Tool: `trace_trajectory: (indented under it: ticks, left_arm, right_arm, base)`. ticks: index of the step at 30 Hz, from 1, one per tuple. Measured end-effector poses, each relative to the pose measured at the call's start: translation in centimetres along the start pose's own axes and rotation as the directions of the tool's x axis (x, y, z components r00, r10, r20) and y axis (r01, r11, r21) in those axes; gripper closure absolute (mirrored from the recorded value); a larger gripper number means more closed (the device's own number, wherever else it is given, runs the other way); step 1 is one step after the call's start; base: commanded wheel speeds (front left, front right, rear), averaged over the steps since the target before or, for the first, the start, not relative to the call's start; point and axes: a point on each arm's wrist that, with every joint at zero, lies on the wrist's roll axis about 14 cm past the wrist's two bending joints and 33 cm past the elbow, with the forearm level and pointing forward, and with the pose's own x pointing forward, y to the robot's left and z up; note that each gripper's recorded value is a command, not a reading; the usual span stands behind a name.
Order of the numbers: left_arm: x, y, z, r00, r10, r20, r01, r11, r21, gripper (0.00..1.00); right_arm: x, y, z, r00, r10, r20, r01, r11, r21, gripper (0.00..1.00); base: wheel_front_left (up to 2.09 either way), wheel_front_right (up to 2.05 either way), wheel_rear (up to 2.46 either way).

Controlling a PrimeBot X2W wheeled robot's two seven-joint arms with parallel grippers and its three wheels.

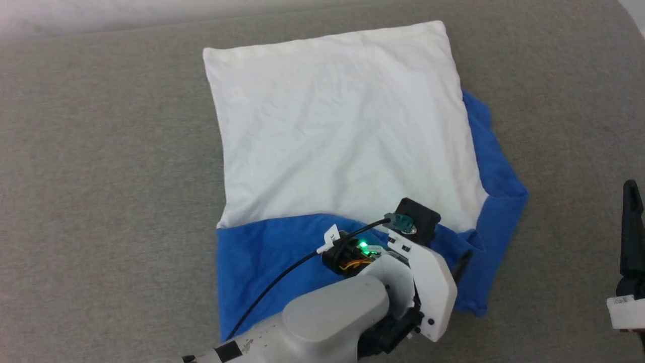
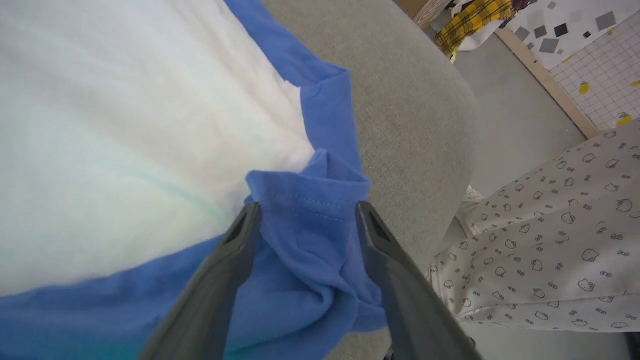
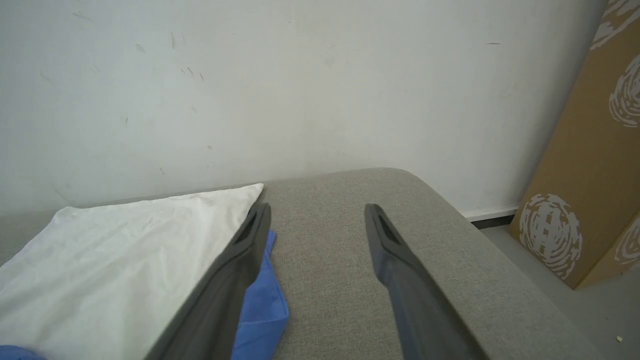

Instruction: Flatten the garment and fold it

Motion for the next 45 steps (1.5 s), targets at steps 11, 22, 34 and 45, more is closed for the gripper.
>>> trace_trajectory:
  ticks: [11,22,34,45]
  left_arm:
    - [-5.5,1.7,13.9,0.865,0.089,0.493,-0.086,0.996,-0.029,0.00]
    - [-21.8,12.2,20.2,0.466,0.394,0.792,-0.487,0.862,-0.142,0.00]
    - [-30.7,13.0,11.0,0.296,0.581,0.759,-0.623,0.719,-0.307,0.00]
    - [-32.0,13.5,2.4,0.258,0.735,0.627,-0.653,0.611,-0.448,0.00]
  right_arm:
    - [0.0,3.9,1.2,0.995,0.100,0.030,-0.100,0.995,0.026,0.00]
    - [-0.3,7.2,2.1,0.981,0.182,0.059,-0.186,0.981,0.063,0.00]
    - [-0.4,9.8,1.7,0.968,0.245,0.054,-0.249,0.963,0.098,0.00]
    - [-1.3,9.9,-0.1,0.968,0.250,-0.004,-0.247,0.961,0.124,0.00]
  base:
    - [0.00,0.00,0.00]
    - [0.00,0.00,0.00]
    - [0.00,0.00,0.00]
    - [0.00,0.00,0.00]
